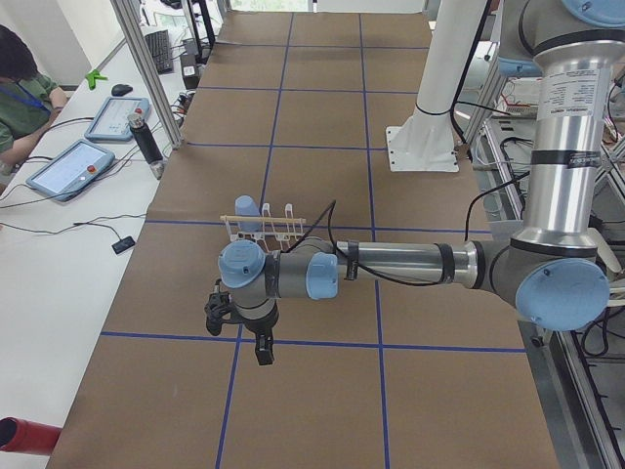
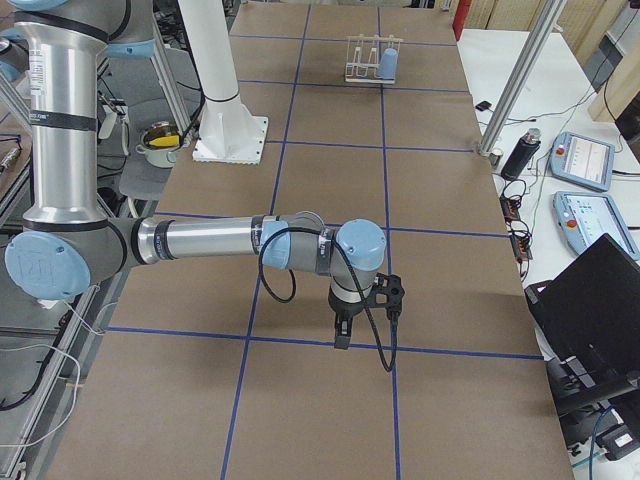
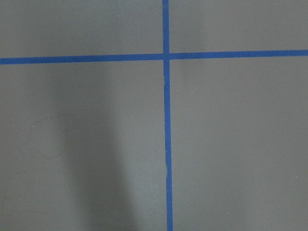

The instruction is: Hang cup on cup holder

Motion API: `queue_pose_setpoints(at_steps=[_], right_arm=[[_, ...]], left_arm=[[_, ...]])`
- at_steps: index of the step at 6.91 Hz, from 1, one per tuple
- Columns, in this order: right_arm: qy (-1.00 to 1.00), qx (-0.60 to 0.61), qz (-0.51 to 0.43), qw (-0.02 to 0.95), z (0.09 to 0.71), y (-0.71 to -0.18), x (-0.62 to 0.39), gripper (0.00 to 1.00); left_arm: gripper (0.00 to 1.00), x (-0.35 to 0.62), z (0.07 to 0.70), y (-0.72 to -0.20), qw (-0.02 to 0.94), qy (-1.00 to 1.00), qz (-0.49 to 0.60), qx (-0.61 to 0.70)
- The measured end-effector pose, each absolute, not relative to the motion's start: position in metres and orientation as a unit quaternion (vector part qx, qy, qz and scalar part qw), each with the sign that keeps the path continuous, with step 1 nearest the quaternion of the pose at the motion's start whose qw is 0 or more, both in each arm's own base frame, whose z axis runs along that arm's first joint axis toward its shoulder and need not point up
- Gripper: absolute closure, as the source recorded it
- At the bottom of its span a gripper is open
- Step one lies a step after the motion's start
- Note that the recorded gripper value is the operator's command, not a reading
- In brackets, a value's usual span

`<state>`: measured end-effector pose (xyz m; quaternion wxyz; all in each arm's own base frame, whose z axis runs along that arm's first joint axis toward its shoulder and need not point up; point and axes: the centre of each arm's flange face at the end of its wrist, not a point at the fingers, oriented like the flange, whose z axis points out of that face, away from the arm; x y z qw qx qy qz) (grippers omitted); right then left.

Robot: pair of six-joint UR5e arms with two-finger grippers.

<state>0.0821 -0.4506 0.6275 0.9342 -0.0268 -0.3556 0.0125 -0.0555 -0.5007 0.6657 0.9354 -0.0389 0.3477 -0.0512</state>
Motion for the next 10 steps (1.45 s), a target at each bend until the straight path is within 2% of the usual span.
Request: queue_pose_setpoints(at_steps=[10], right_arm=[[-0.356,-0.028,0.01,0.934,0.6305,-0.4502,0.079,0.0]], left_arm=[[0.01,-0.0556,0.6734,-0.4967,0.935,0.347,-0.054,-0.047]])
